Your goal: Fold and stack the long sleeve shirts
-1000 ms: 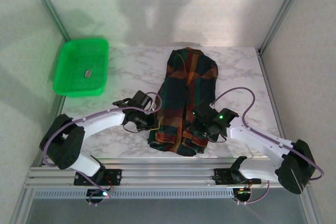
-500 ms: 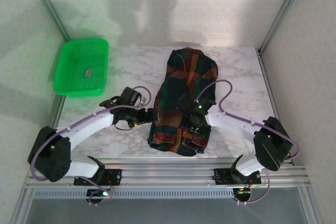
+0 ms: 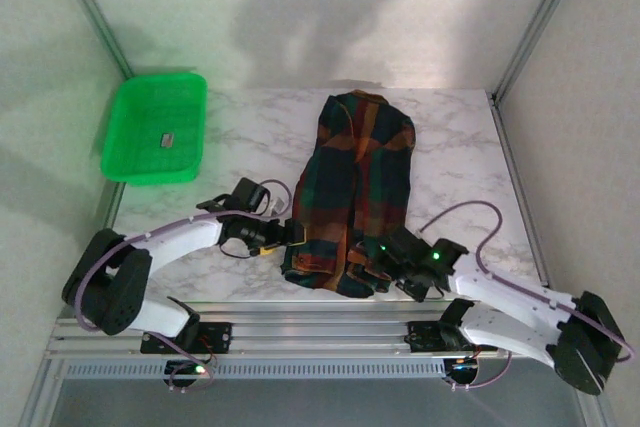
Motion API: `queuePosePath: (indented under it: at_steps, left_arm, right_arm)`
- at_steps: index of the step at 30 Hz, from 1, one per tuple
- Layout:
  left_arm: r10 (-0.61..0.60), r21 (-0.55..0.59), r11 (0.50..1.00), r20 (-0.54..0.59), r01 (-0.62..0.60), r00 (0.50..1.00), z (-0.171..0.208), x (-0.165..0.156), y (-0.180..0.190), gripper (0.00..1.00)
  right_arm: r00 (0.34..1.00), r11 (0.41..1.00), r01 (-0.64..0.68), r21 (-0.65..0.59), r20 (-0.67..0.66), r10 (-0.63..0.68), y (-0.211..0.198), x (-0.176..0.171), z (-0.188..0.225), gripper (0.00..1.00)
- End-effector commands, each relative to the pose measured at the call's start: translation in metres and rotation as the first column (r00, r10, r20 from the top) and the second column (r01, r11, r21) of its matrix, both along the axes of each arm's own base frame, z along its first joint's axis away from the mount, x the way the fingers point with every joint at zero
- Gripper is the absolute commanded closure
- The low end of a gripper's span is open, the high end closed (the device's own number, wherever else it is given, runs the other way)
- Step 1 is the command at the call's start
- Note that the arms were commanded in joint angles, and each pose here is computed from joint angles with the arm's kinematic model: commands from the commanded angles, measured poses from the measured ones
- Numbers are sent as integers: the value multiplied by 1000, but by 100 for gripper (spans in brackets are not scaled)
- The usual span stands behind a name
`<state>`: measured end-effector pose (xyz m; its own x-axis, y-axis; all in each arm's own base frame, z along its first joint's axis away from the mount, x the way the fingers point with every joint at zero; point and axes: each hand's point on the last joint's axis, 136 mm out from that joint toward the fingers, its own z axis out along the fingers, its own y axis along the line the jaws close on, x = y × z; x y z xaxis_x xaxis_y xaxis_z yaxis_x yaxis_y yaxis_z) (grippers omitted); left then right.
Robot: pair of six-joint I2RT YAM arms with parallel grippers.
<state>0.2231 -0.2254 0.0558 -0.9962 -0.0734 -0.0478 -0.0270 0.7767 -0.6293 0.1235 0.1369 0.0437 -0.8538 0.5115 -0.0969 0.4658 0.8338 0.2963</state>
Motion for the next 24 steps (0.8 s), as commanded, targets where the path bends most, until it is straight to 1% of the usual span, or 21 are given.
queuePosePath:
  at_steps: [1,2,5,9,13,16,20,24]
  left_arm:
    - [-21,-62,998,-23,20,1000,-3,-4,-18,8]
    - [-23,-55,998,-34,21,999,-7,-5,-20,8]
    - [-23,-25,999,-56,22,998,-17,-7,-20,8]
    - [-27,-18,1000,-71,26,997,-24,-9,-23,9]
    - [-30,-17,999,-77,28,997,-28,-6,-31,12]
    - [-30,-27,999,-66,28,997,-24,1,-39,16]
    - [-19,-28,999,-63,17,998,-20,8,-44,19]
    - [-10,-17,1000,-78,9,997,-24,12,-47,23]
  right_arm:
    - [994,988,106,116,16,-108,10,5,0,12]
    - [994,987,112,113,0,-113,8,1,-10,11]
    - [992,979,123,161,-5,-124,18,4,-17,12]
    - [992,968,117,223,21,-124,35,16,-14,12]
    - [991,965,125,232,10,-131,42,20,-19,13]
    - [992,963,115,245,29,-126,46,24,-11,14]
    - [990,968,122,221,48,-135,36,23,2,14]
    - [983,958,160,238,51,-177,26,20,5,14]
